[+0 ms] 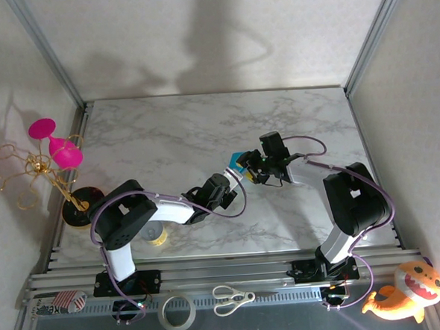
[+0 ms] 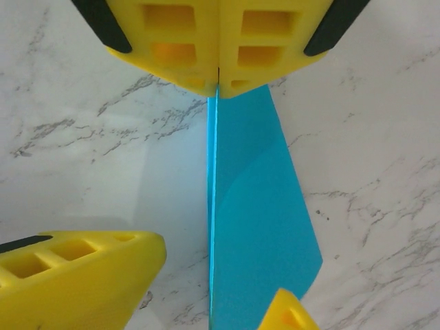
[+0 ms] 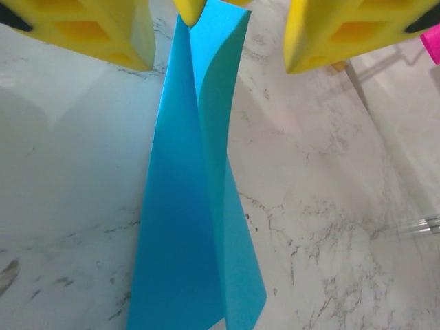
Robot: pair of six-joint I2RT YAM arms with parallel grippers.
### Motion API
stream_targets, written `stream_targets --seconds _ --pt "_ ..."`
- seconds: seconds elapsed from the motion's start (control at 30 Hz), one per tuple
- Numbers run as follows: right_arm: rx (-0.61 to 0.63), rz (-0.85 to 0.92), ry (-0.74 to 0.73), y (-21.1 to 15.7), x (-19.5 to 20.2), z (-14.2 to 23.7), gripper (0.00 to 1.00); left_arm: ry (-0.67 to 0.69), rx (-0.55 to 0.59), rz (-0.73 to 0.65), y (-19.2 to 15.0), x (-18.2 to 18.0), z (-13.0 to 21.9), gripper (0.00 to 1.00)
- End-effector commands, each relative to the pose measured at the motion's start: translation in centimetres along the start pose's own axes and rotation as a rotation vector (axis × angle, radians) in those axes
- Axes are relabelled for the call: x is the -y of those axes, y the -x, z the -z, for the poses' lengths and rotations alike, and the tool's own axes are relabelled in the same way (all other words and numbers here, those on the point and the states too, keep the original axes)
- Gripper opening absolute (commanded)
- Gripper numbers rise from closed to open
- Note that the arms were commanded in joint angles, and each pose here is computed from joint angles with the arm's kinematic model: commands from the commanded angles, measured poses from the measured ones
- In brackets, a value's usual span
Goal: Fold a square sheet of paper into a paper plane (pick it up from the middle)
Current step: Fold the wing for the fifth time at the center of the table.
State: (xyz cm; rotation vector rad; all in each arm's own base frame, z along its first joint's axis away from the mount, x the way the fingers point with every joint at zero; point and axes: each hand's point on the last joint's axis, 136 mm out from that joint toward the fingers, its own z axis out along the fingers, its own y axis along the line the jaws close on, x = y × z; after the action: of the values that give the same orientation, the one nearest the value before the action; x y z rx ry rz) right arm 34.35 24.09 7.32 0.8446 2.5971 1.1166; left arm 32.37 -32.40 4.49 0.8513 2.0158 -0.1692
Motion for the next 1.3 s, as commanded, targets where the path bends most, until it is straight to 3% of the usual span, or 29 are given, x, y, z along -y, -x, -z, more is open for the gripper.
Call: stream_targets --seconds 0.0,0.23,0.53,0.87,1.27 --pt "0.068 0.034 -0.004 1.3 -0.3 1.4 0.6 -0.045 -0.013 0.046 0.0 0.3 -0.4 0.0" --pt "0.199 0.121 -0.039 4.1 0.3 3.5 0.7 -0.142 -0.039 0.164 0.1 0.5 -0.3 0.0" --pt "0.268 0.337 -0.037 5.0 0.6 4.9 0.72 -0.274 -0.074 0.442 0.2 0.0 -0.5 0.0" --pt "0.16 0.552 -0.007 3.4 1.4 3.2 0.65 -0.415 -0.115 0.69 0.9 0.8 -0.6 0.0" --pt "0.032 0.625 -0.008 2.2 2.4 0.4 0.57 -0.487 -0.125 0.935 1.1 1.1 -0.8 0.0"
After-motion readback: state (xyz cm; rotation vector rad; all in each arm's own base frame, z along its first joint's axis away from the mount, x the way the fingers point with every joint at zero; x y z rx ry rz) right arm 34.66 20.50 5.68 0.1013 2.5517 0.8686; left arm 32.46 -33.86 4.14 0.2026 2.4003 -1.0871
